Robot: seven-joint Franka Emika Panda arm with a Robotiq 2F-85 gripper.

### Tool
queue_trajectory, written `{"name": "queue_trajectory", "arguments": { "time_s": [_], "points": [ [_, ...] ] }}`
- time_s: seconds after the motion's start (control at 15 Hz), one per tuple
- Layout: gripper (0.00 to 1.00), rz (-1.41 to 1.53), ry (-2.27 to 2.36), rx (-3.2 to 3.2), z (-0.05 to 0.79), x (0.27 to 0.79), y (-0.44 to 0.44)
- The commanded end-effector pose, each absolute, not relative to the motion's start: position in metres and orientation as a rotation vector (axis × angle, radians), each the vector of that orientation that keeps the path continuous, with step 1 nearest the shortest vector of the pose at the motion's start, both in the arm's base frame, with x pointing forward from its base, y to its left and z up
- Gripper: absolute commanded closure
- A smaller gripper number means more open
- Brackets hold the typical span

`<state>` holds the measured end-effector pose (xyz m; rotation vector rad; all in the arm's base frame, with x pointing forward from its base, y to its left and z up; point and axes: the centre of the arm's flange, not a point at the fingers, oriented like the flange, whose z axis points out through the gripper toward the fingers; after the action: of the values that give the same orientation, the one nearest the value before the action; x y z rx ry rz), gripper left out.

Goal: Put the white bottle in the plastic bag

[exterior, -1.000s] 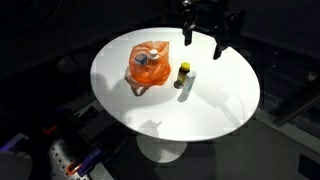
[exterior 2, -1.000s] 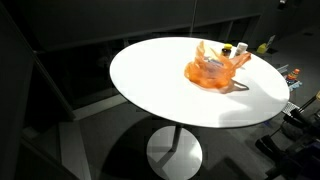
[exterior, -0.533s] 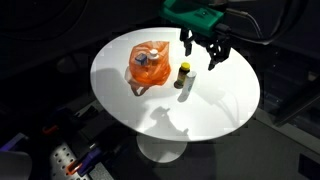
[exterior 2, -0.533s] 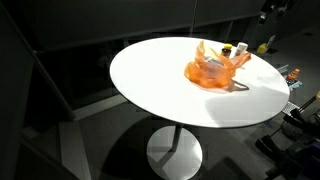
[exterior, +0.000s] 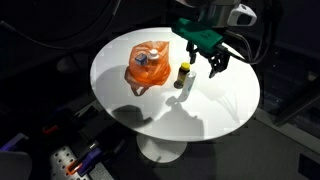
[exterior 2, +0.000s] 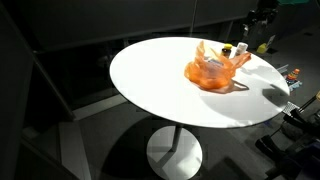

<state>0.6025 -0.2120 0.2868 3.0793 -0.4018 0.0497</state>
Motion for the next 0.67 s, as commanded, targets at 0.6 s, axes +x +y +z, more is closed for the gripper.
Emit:
{"name": "queue_trajectory", "arguments": {
  "time_s": [0.6],
  "points": [
    [0.0, -0.014, -0.437, 3.081, 0.265, 0.621, -0.206]
  ]
}}
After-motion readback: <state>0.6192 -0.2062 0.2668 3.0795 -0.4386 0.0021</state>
